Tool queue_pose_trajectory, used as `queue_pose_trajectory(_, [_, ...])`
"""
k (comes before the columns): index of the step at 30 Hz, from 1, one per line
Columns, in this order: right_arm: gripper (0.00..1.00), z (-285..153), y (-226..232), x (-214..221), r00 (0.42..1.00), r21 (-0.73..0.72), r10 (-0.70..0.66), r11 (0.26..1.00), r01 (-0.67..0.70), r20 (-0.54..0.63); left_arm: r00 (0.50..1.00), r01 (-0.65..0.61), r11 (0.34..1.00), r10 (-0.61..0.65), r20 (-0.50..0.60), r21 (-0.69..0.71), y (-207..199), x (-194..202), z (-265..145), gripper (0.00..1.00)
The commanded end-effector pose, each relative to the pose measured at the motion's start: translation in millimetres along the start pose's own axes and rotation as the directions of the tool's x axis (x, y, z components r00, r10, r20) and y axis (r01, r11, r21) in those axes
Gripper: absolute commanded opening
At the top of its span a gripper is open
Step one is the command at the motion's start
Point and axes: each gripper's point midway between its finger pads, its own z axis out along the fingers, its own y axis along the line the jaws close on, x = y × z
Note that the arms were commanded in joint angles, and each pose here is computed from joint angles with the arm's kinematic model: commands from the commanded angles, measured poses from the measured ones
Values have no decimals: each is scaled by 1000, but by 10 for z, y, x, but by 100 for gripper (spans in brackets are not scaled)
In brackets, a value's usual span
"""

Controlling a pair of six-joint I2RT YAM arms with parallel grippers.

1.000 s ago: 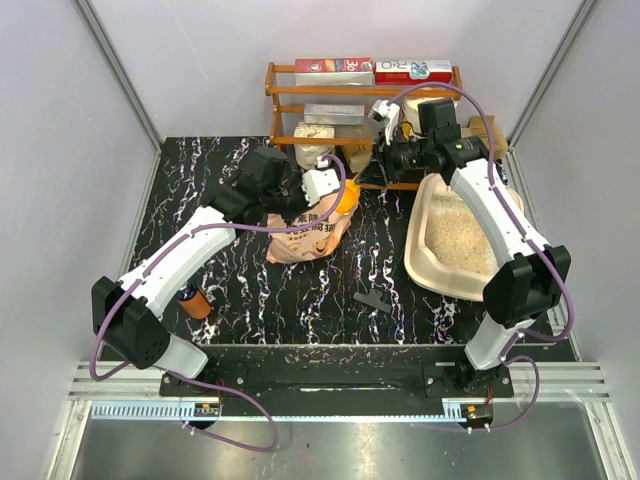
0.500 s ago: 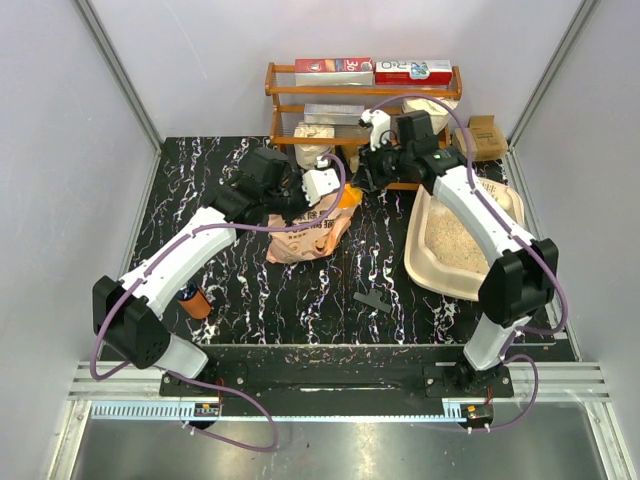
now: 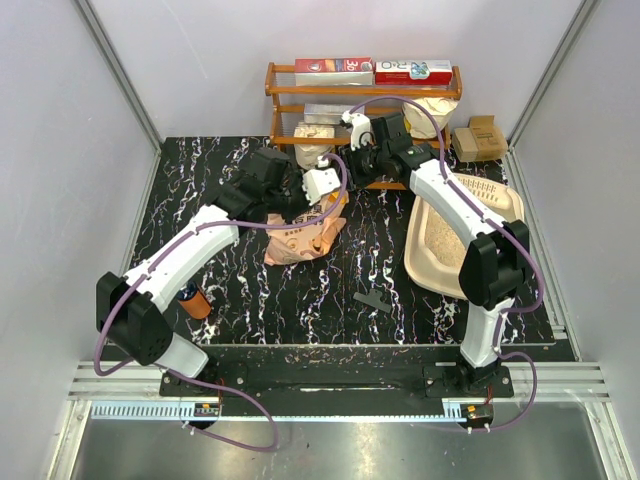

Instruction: Fill the litter box with clean litter

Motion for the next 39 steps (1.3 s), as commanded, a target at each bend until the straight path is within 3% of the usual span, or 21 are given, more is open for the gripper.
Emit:
queue_pose_trajectory(1, [0,21,116,334,989,-1,9,1000,-9,-145,966,-116,985,142,217,-128,310,-794,-282,0])
queue_pose_trajectory(5, [0,-369,430,-111,998,-131,-53,990,48,-34,938,-195,966,235,256,-173,334,-912,-413,0])
queue_pose_trajectory(9, [0,-493,671,-135,999,-231,-26,973,15,-44,901,-248,941,311,302,-231,387,-1090,-568,0])
queue_pose_trajectory(13, [0,-262,587,192,988,-215,32,974,-65,-152,885,-296,924,361,294,-244,370,-1055,-562,0])
queue_pose_trajectory(16, [0,-95,371,380,980,-86,55,994,-72,-192,889,-303,923,363,280,-236,335,-958,-508,0])
queue_pose_trajectory(21, [0,-75,101,391,985,67,53,997,-42,-163,903,-286,929,343,259,-234,350,-893,-465,0])
queue_pose_trajectory(25, [0,100,225,698,965,-8,165,985,-171,-205,912,-248,938,310,267,-242,387,-908,-435,0])
queue_pose_trajectory(27, [0,214,414,827,927,-99,267,948,-301,-264,916,-243,939,305,262,-242,397,-893,-415,0])
queue_pose_trajectory(31, [0,293,568,887,900,-226,312,894,-386,-304,916,-255,936,314,249,-242,420,-883,-379,0])
queue_pose_trajectory(34, [0,236,683,801,870,-369,363,799,-475,-334,918,-259,937,314,242,-233,421,-871,-346,0])
queue_pose_trajectory(39, [0,59,736,403,763,-554,512,530,-642,-395,924,-249,941,302,236,-230,439,-860,-307,0])
